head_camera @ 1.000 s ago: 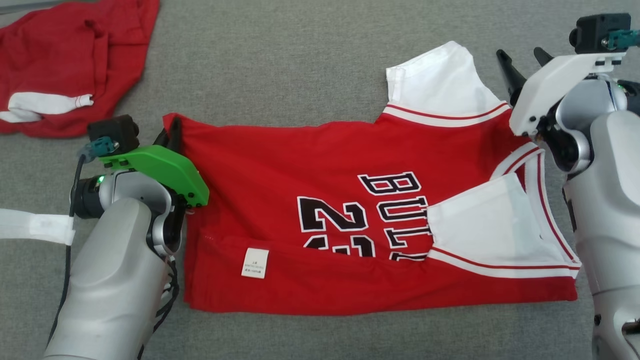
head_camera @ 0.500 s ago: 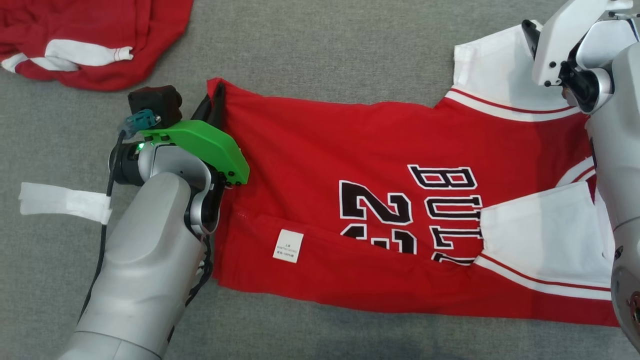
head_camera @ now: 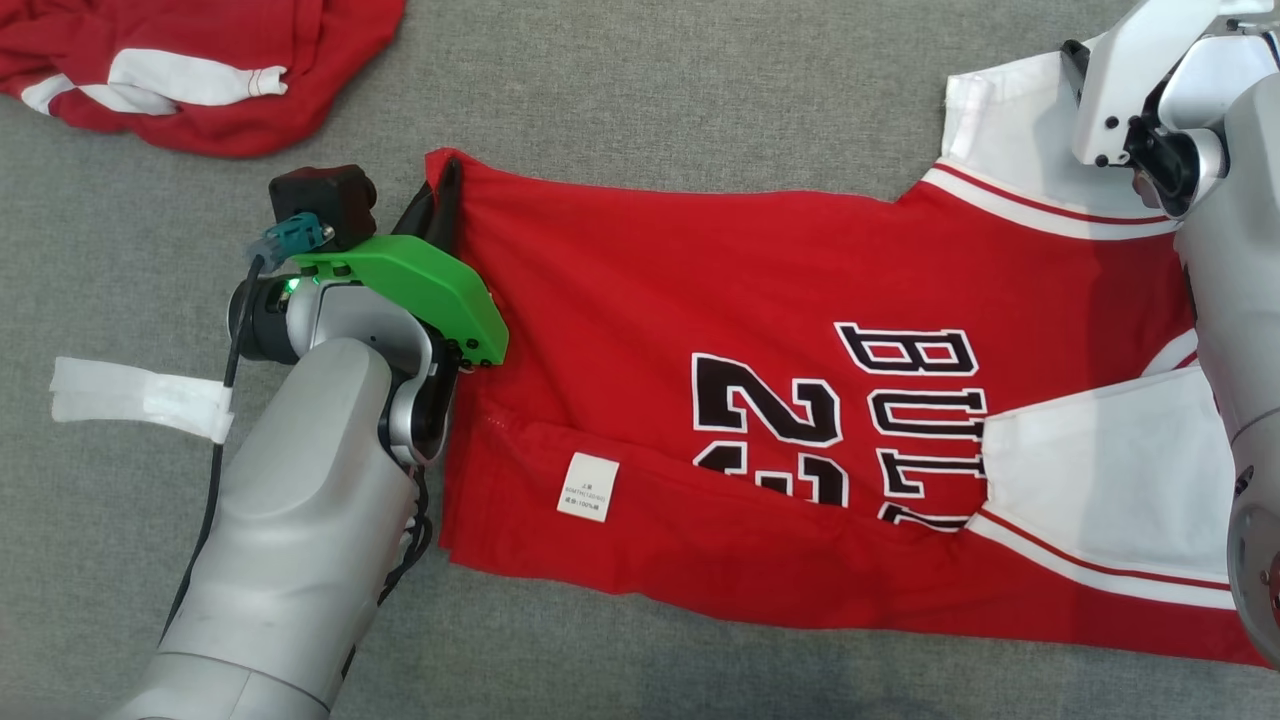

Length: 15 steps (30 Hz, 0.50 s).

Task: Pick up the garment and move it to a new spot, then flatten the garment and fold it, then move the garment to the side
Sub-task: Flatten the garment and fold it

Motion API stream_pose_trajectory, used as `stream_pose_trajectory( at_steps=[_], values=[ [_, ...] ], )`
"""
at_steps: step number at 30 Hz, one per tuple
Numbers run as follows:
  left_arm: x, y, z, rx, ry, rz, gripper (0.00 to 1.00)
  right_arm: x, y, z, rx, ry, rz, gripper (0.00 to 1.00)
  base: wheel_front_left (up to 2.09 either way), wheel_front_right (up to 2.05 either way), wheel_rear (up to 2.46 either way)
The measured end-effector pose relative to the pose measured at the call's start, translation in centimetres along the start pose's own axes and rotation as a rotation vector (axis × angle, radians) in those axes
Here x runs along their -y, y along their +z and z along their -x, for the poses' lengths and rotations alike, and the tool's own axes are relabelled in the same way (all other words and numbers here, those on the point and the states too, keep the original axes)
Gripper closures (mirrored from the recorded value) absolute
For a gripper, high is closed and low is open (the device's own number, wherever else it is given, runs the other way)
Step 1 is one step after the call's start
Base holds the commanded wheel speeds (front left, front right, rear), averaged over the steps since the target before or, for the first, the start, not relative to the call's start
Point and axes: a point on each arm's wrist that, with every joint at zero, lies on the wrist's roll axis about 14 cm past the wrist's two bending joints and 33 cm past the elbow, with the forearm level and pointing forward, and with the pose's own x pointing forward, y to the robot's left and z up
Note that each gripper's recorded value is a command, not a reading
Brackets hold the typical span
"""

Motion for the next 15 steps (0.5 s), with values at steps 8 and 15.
stream_pose_trajectory(
  at_steps=[8,15],
  values=[
    [0.1,0.1,0.2,-0.003,-0.004,-0.011,1.0,-0.2,0.3,0.6,0.025,0.0,0.016,1.0,0.0,0.0,0.0],
    [0.4,1.1,0.4,0.026,-0.01,-0.008,1.0,-0.7,1.7,1.8,0.114,0.012,-0.008,1.0,0.0,0.0,0.0]
  ],
)
